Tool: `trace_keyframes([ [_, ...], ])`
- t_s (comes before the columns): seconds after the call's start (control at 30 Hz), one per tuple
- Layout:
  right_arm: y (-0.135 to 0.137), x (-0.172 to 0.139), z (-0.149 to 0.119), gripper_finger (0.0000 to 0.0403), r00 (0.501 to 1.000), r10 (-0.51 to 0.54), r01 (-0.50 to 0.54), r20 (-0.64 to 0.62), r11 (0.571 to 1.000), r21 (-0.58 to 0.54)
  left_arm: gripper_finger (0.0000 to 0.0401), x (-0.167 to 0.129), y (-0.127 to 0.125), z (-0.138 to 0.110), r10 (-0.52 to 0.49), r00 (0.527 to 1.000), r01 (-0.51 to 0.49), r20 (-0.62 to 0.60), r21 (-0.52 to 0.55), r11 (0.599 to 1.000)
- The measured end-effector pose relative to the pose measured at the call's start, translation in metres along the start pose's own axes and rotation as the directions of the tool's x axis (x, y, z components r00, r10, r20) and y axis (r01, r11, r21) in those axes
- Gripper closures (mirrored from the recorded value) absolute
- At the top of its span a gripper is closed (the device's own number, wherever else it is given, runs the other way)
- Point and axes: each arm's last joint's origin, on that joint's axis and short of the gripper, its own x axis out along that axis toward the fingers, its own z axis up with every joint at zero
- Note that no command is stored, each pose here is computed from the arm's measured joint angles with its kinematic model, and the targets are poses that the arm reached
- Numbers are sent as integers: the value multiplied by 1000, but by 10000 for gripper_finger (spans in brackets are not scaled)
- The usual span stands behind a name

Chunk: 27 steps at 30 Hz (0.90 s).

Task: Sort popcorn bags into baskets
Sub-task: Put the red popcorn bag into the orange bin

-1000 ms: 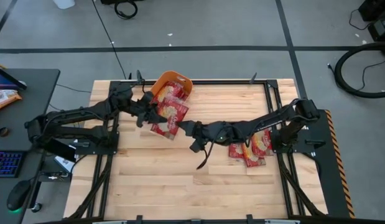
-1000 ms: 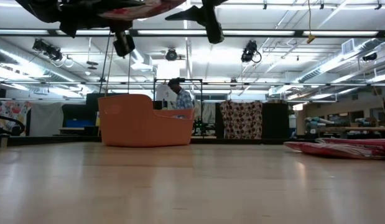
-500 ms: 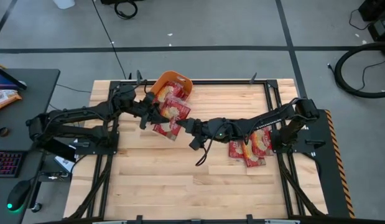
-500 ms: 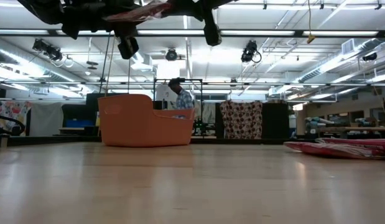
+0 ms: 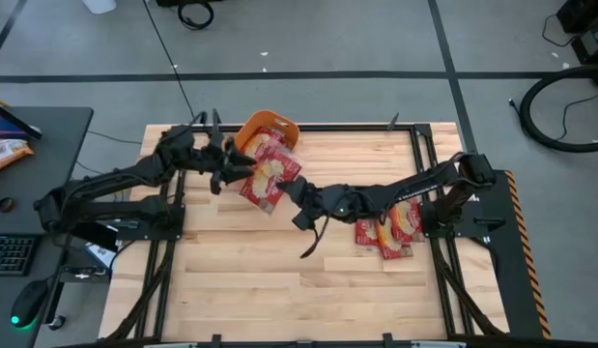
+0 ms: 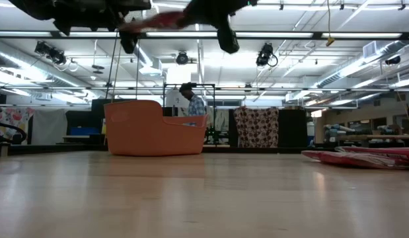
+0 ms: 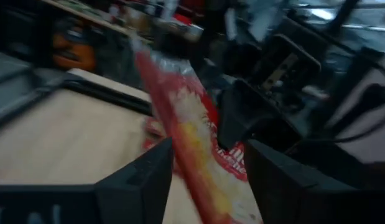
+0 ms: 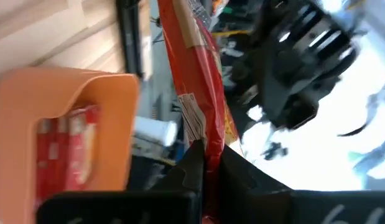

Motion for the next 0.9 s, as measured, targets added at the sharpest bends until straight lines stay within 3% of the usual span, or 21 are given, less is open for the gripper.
trace_keyframes([
  [0.23, 17, 23, -38, 370, 990, 133, -121, -41, 967, 225, 201, -24, -8, -2, 204, 979, -201, -2, 167, 965],
  [0.43, 26, 42, -71, 370, 985, 164, -131, -58, 916, 379, 206, -34, -23, -4, 192, 981, -190, 15, 240, 952],
  [0.57, 40, 57, -81, 371, 976, 210, -167, -66, 900, 402, 207, -37, -34, -11, 188, 982, -178, -7, 280, 943],
  [0.9, 66, 110, -100, 371, 964, 254, -192, -74, 866, 462, 207, -42, -41, -64, 143, 990, -143, 20, 277, 950],
])
